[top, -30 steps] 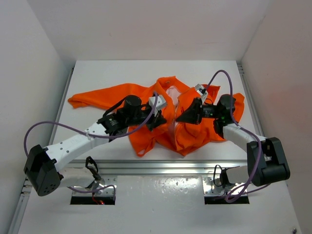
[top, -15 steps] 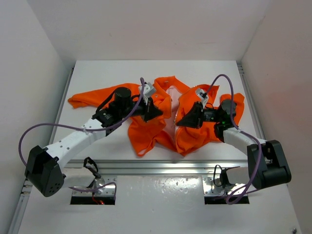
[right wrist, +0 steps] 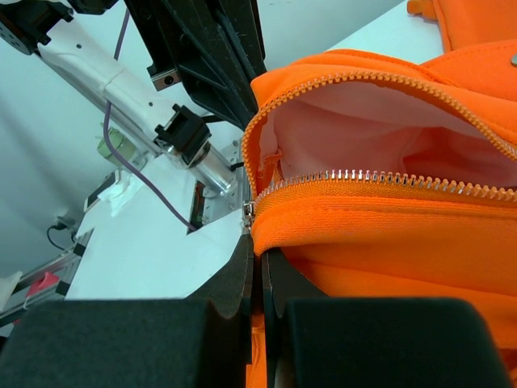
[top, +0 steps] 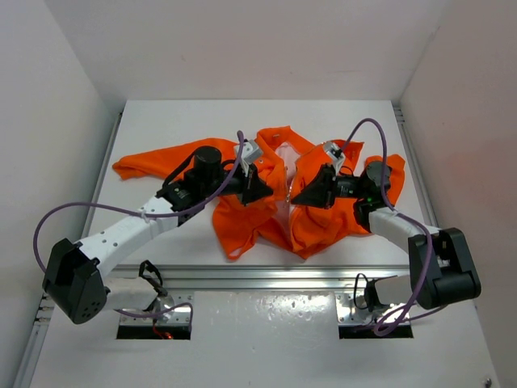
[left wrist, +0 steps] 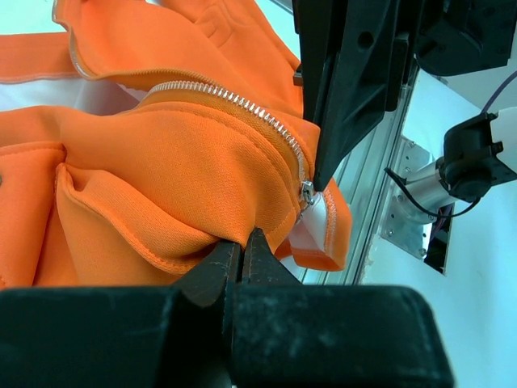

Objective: Zip up the jacket

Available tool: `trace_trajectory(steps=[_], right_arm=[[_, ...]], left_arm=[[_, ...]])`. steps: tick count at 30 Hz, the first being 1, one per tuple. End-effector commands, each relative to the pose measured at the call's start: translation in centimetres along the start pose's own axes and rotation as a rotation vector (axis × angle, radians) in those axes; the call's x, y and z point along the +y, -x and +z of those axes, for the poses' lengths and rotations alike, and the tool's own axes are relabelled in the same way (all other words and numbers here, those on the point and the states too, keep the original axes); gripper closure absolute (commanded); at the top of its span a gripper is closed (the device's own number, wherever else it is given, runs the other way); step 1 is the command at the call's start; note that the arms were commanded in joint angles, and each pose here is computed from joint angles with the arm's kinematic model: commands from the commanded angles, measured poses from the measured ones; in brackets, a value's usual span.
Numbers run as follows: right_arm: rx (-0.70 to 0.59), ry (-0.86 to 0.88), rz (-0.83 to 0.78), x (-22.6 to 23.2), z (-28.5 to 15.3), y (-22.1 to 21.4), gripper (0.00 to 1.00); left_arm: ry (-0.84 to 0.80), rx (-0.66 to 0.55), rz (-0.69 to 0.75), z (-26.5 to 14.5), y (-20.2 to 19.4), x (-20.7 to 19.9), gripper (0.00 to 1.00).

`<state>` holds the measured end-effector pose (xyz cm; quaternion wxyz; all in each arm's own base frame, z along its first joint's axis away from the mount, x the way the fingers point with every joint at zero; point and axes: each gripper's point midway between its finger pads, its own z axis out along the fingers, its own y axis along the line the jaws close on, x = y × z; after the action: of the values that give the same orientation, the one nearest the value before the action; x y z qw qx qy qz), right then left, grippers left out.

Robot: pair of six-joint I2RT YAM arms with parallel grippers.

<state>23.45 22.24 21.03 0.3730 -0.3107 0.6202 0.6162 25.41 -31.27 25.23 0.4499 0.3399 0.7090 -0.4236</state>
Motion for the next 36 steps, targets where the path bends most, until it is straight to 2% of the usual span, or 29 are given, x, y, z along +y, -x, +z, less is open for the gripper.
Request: trace_trajectory(steps=[1, 9, 13, 29, 36], right_arm=[[-0.020, 0.030, -0.127, 0.7, 0.6, 1.9, 1.00], [-0.019, 0.030, -0.128, 0.9, 0.5, 1.6, 1.00], [-0.008, 0.038, -0.136, 0.9, 0.6, 1.7, 1.00], [0.015, 0.047, -0.132, 0.8, 0.5, 1.0, 1.00], [0.016, 0.046, -0.127, 0.7, 0.5, 1.0, 1.00]], left_arm=[[-0.064, -0.081, 0.047, 0.2, 3.2, -1.8, 1.00], [-0.064, -0.081, 0.057, 0.4, 3.4, -1.6, 1.00], [-0.047, -0.037, 0.051, 0.5, 2.1, -1.1, 1.00], [-0.072, -0.001, 0.225, 0.3, 1.2, -3.1, 1.00], [-0.055, 0.021, 0.223, 0.1, 0.7, -3.2, 1.00]])
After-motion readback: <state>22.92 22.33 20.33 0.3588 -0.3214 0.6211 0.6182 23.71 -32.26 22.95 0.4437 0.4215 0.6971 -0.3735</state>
